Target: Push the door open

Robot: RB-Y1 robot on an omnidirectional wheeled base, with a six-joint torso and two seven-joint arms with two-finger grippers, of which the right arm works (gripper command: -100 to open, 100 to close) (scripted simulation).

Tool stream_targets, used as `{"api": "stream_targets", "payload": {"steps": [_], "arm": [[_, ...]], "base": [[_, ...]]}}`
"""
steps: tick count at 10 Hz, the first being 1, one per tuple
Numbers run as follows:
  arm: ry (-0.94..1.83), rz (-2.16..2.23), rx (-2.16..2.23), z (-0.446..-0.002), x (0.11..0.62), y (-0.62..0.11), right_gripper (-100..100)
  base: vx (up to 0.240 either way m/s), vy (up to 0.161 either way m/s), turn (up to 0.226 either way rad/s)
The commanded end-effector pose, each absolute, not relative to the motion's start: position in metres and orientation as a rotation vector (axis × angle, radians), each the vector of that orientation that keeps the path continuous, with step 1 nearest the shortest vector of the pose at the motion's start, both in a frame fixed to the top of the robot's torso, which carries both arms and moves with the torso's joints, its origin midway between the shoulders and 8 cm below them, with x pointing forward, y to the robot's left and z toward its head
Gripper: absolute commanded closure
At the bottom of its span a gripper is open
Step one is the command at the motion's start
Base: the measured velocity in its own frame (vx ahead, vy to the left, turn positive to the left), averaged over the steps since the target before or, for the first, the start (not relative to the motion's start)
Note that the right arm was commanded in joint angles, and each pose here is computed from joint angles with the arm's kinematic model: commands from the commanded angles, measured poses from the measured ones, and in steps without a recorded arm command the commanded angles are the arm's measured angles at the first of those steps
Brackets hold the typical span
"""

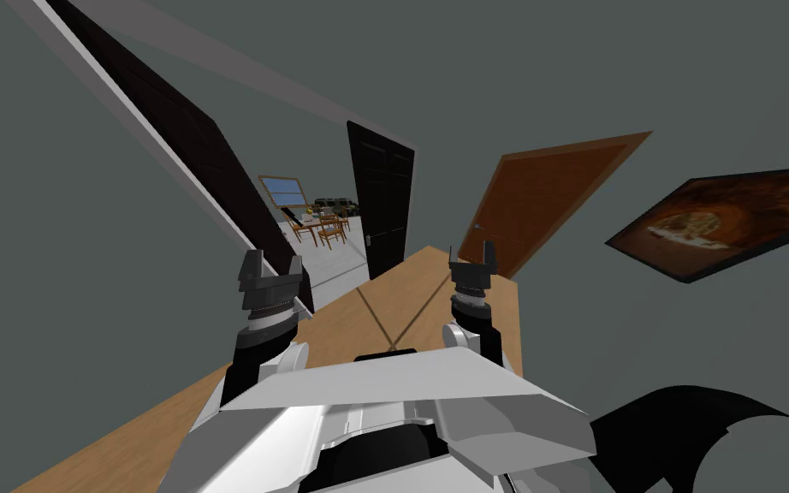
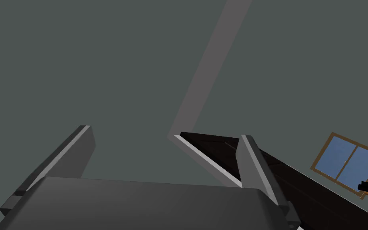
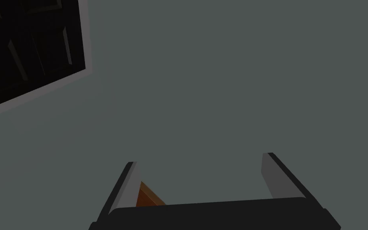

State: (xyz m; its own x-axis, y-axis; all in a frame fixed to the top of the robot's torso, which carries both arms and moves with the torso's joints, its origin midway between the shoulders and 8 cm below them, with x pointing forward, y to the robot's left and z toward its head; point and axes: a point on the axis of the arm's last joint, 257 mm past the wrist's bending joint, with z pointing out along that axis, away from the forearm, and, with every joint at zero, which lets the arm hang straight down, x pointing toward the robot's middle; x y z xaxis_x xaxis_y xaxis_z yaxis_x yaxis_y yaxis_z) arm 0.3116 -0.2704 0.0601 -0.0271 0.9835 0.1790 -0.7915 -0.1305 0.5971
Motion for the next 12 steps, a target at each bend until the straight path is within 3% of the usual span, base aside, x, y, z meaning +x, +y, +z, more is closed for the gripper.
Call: {"api": "stream_targets", "payload": {"steps": [1,12], "arm": [[0.41,1.588,0.654,0.052,0.318,-0.268,-100],[0.577,1.561,0.716,-0.017,0.367,-0.253,-100]], "base": [[0.064,0.002,0.059],[0.13,0.003,0.056]]}}
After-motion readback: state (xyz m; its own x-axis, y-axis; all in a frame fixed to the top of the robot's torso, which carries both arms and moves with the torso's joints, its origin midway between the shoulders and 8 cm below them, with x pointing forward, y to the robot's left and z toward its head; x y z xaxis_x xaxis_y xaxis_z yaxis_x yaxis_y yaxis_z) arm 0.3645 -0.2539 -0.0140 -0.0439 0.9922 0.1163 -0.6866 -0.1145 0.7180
